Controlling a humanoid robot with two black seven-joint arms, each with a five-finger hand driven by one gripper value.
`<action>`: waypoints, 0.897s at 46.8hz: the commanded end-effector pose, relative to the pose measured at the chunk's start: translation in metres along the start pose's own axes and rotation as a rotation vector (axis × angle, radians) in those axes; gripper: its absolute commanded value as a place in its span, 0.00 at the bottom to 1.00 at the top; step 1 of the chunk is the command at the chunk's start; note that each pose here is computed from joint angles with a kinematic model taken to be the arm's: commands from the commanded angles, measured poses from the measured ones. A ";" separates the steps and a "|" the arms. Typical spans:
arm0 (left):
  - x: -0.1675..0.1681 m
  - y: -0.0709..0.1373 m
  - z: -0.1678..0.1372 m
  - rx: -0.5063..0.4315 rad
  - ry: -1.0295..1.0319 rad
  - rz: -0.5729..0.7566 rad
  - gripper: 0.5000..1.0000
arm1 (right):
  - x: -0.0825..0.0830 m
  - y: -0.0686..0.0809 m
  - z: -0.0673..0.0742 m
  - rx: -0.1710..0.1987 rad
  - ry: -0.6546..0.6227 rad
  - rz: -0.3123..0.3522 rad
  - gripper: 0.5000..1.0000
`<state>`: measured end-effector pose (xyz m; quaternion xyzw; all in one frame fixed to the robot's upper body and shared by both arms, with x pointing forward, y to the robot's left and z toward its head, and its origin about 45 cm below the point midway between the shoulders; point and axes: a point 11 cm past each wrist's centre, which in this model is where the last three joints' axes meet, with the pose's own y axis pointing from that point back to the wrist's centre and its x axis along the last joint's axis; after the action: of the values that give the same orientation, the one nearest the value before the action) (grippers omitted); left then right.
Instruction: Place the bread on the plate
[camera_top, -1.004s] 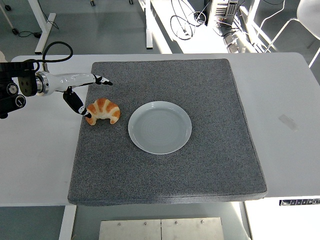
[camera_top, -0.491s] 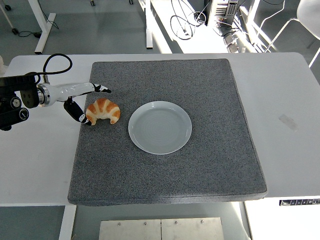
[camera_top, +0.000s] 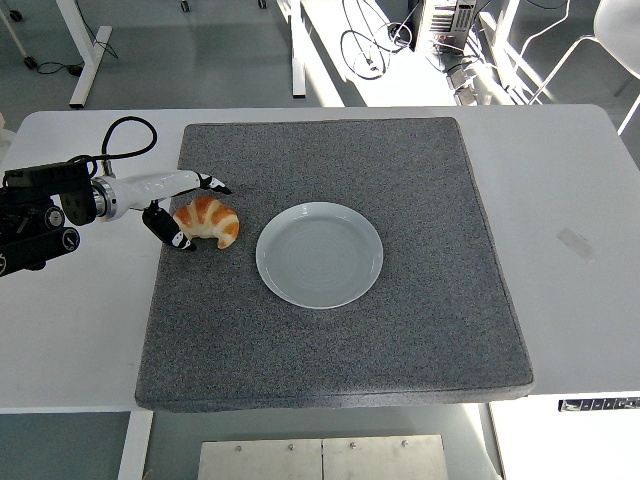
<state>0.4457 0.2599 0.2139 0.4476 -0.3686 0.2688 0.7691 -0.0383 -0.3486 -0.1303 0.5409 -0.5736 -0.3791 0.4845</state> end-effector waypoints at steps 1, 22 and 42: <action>-0.001 -0.004 0.002 -0.002 -0.006 0.008 0.79 | 0.000 0.000 0.000 0.000 0.000 0.000 1.00; 0.006 -0.012 0.002 0.005 -0.045 0.096 0.00 | 0.000 0.000 0.000 0.000 0.000 -0.001 1.00; 0.031 -0.015 0.018 -0.074 -0.073 0.175 0.00 | 0.000 0.000 0.000 0.000 0.000 -0.001 1.00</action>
<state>0.4685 0.2419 0.2345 0.3990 -0.4405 0.3055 0.7439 -0.0384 -0.3485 -0.1303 0.5409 -0.5735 -0.3793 0.4844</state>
